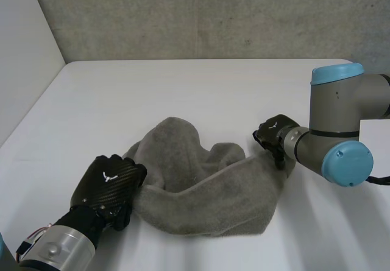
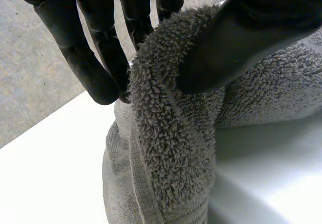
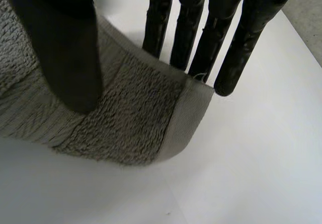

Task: Fold the towel.

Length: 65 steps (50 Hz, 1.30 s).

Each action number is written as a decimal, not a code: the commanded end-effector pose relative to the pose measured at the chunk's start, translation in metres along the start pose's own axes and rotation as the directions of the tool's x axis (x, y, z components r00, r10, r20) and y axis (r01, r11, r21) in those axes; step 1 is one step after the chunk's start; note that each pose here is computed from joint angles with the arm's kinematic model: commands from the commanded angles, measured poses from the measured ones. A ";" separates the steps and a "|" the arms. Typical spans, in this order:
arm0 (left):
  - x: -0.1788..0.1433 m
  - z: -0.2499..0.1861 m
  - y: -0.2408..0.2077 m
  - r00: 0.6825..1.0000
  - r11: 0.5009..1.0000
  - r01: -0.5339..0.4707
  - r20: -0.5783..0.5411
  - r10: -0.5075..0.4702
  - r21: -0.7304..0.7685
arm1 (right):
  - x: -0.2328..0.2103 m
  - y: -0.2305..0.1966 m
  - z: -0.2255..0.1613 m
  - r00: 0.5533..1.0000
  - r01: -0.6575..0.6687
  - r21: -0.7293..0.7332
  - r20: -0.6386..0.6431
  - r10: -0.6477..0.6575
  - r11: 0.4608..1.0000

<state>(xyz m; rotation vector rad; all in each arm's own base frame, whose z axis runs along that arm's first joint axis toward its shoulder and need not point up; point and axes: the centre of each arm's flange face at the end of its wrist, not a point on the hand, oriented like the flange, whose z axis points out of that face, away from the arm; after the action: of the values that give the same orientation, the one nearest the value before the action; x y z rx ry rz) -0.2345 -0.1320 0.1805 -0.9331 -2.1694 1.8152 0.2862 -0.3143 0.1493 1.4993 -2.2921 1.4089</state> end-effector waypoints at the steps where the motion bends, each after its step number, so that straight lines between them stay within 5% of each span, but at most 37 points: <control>1: -0.001 0.004 -0.002 1.000 1.000 -0.001 0.003 0.000 0.007 | 0.000 -0.002 -0.002 1.000 0.002 0.006 0.007 -0.002 1.000; 9: -0.017 0.029 -0.023 0.998 0.997 -0.020 0.064 0.015 0.077 | 0.018 -0.025 -0.004 0.998 0.018 0.096 -0.062 -0.012 0.995; 15: -0.053 0.079 -0.061 0.956 0.956 -0.238 0.218 0.198 0.175 | 0.056 -0.083 -0.026 0.972 0.040 0.387 -0.230 0.055 0.921; 16: -0.069 0.091 -0.076 0.930 0.935 -0.296 0.284 0.235 0.196 | 0.070 -0.100 -0.035 0.950 0.039 0.500 -0.286 0.123 0.865; 17: -0.070 0.091 -0.076 0.929 0.935 -0.296 0.284 0.235 0.196 | 0.070 -0.100 -0.035 0.950 0.039 0.501 -0.287 0.123 0.864; 19: -0.104 0.109 -0.127 0.865 0.870 -0.398 0.436 0.250 0.290 | 0.107 -0.131 -0.065 0.880 0.049 0.734 -0.353 0.318 0.677; 20: -0.104 0.109 -0.127 0.864 0.870 -0.399 0.437 0.250 0.291 | 0.107 -0.131 -0.065 0.880 0.049 0.735 -0.353 0.319 0.676; 22: -0.129 0.120 -0.180 0.820 0.804 -0.437 0.547 0.171 0.404 | 0.147 -0.148 -0.107 0.802 0.134 0.867 -0.379 0.461 0.479; 24: -0.140 0.119 -0.201 0.807 0.784 -0.428 0.580 0.108 0.449 | 0.159 -0.148 -0.120 0.782 0.166 0.875 -0.398 0.479 0.456; 28: -0.151 0.115 -0.225 0.808 0.771 -0.371 0.589 -0.006 0.517 | 0.162 -0.135 -0.115 0.803 0.098 0.838 -0.385 0.455 0.536; 30: -0.151 0.116 -0.214 0.838 0.812 -0.296 0.545 -0.032 0.502 | 0.155 -0.130 -0.112 0.826 0.059 0.820 -0.360 0.433 0.569; 36: -0.136 0.111 -0.178 0.890 0.884 -0.190 0.456 -0.029 0.427 | 0.120 -0.105 -0.096 0.908 -0.056 0.739 -0.242 0.343 0.671; 41: -0.101 0.095 -0.112 0.950 0.944 -0.143 0.309 0.047 0.297 | 0.095 -0.082 -0.092 0.930 -0.126 0.678 -0.173 0.324 0.725; 46: -0.077 0.080 -0.062 0.973 0.966 -0.125 0.218 0.075 0.226 | 0.062 -0.050 -0.087 0.945 -0.178 0.586 -0.124 0.304 0.791; 55: -0.074 0.073 0.008 0.954 0.975 -0.186 0.261 0.151 0.119 | 0.012 0.008 -0.084 0.972 -0.165 0.398 -0.090 0.218 0.902; 65: -0.079 0.089 0.043 0.945 0.977 -0.210 0.262 0.196 0.026 | -0.004 0.027 -0.101 0.964 -0.192 0.385 -0.096 0.246 0.903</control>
<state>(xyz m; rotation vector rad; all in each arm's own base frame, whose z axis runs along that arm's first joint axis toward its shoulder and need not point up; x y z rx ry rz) -0.2022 -0.2372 0.1589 -0.9668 -2.1683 2.2420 0.2333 -0.2449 0.1886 1.2200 -2.2671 2.0135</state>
